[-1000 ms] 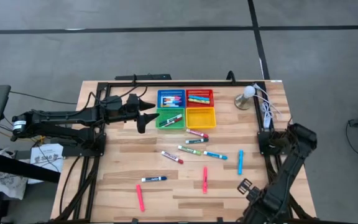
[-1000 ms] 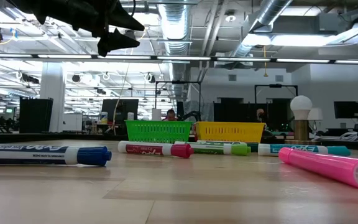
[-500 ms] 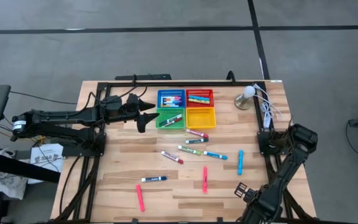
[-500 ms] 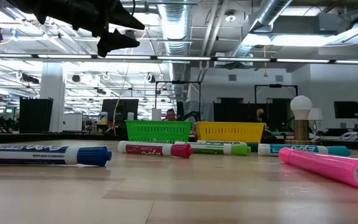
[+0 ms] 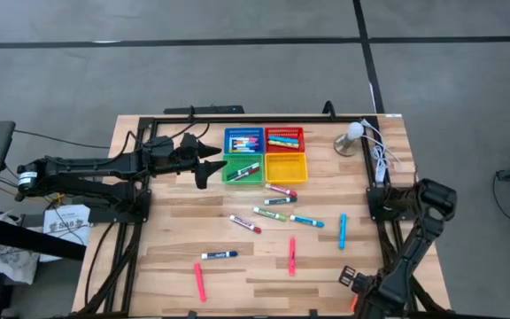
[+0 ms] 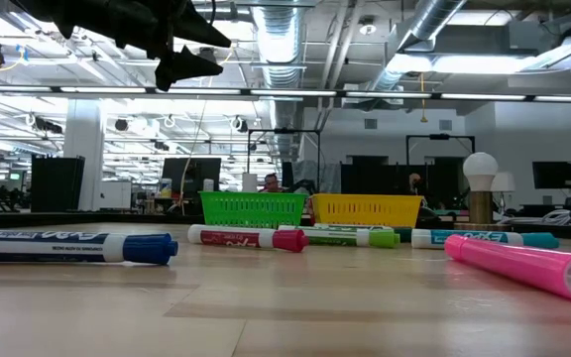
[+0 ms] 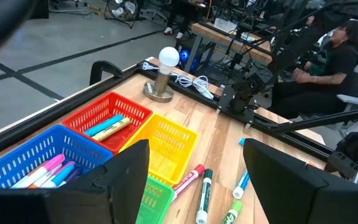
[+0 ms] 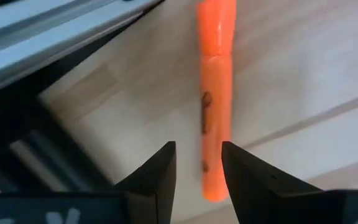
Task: Pick & Place Markers
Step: Put the large orange highlighter into the red bin
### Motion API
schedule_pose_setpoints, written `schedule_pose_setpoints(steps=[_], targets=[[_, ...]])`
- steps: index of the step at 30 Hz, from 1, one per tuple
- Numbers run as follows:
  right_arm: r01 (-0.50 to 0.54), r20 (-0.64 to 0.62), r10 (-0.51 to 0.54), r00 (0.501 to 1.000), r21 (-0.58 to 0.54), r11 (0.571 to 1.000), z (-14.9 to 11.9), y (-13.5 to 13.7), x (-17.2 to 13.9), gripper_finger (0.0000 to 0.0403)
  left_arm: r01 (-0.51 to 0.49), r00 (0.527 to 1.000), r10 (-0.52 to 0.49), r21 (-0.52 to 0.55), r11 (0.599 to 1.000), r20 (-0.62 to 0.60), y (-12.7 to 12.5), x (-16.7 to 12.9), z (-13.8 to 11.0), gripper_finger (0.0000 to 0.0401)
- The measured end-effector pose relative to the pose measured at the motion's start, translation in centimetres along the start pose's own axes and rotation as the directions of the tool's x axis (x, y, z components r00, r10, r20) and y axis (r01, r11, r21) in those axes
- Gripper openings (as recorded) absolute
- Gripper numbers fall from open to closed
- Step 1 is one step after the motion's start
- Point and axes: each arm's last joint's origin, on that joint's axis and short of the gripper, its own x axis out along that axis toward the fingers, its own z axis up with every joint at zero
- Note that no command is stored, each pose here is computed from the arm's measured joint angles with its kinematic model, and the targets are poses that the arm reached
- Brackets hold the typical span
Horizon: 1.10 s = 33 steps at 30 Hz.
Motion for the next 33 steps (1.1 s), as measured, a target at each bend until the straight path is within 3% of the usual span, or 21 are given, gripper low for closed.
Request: schedule_pose_setpoints(steps=[4,8,22,25,33], targets=[[0.085,0.013,-0.085,0.996,0.004,0.996,-0.1,0.3,0.6,0.0118,0.0,1.0,0.0,0.0,1.0,0.0,0.0,0.0,0.0,0.026],[0.085,-0.002,-0.085,0.996,0.09,0.992,-0.5,0.1,1.2,0.0118,0.0,1.0,0.0,0.0,1.0,0.0,0.0,0.0,0.0,0.026],[0.08,0.043,-0.083,0.996,0.073,0.994,-1.0,0.3,2.9,0.0118,0.0,1.0,0.0,-0.034,0.999,0.0,0.0,0.0,0.0,0.026],[0.08,0.042,-0.086,0.995,0.113,0.99,-1.1,0.2,2.9,0.0117,0.0,1.0,0.0,-0.034,0.999,0.0,0.0,0.0,0.0,0.026],[0.082,0.048,-0.094,0.994,0.201,0.976,-1.0,-0.3,3.0,0.0058,0.0,1.0,0.0,-0.034,0.999,0.0,0.0,0.0,0.0,0.026]])
